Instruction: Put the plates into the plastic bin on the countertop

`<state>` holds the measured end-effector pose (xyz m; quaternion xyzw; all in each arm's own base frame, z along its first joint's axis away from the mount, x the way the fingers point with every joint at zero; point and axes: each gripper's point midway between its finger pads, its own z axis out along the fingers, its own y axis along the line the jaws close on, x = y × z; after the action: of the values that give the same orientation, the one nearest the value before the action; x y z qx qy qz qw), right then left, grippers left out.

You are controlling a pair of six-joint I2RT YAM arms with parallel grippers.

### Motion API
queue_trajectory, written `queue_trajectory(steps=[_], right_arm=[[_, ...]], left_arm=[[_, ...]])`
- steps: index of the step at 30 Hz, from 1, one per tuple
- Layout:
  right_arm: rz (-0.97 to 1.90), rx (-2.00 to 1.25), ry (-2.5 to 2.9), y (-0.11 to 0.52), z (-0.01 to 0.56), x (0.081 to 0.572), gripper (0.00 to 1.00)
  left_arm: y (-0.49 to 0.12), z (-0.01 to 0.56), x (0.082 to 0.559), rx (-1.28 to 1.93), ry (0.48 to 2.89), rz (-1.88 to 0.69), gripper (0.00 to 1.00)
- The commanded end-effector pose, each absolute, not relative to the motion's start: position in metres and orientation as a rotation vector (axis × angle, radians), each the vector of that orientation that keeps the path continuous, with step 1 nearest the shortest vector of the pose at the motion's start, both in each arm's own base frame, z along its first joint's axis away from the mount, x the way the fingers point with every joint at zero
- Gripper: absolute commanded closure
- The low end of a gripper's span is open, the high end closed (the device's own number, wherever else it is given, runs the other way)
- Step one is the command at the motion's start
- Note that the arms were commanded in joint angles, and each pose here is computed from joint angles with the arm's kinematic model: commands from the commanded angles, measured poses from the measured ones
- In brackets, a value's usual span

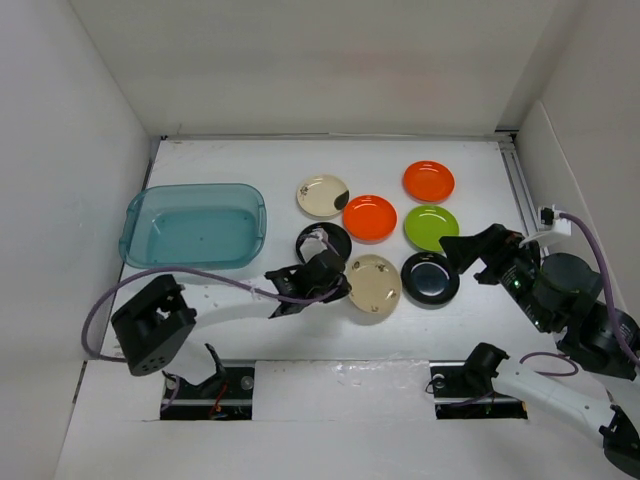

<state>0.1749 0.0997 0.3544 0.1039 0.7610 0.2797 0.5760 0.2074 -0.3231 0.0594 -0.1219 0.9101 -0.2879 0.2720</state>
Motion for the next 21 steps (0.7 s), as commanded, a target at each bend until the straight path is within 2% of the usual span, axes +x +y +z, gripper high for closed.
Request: queue_trajectory(steps=[1, 5, 6, 9, 10, 14, 21], right_arm=[[0.689, 0.251, 1.734, 0.101, 0.367, 0.176, 0.01], [0.697, 0.244, 1.737, 0.102, 0.367, 0.175, 0.01], [0.697, 0.244, 1.737, 0.102, 0.367, 0.175, 0.01], [0.699, 0.228, 1.740, 0.104, 0.367, 0.174, 0.01], [0.699, 0.228, 1.740, 0.104, 0.367, 0.174, 0.01], [0.723, 0.214, 1.738, 0.108, 0.369, 0.173, 0.01], [0.725, 0.190, 1.752, 0.112, 0.367, 0.173, 0.01]], left_arm=[[-0.308, 0.116, 0.224, -0.347, 2.321, -0.711, 1.00], [-0.282, 0.166, 0.244, -0.379, 2.236, -0.655, 1.00], [-0.267, 0.186, 0.261, -0.412, 2.182, -0.626, 1.00], [-0.232, 0.198, 0.286, -0.482, 2.151, -0.563, 1.00], [-0.200, 0.206, 0.310, -0.561, 2.108, -0.525, 1.00], [-0.125, 0.213, 0.351, -0.728, 2.031, -0.462, 1.00], [-0.021, 0.193, 0.374, -0.992, 1.949, -0.402, 1.00]])
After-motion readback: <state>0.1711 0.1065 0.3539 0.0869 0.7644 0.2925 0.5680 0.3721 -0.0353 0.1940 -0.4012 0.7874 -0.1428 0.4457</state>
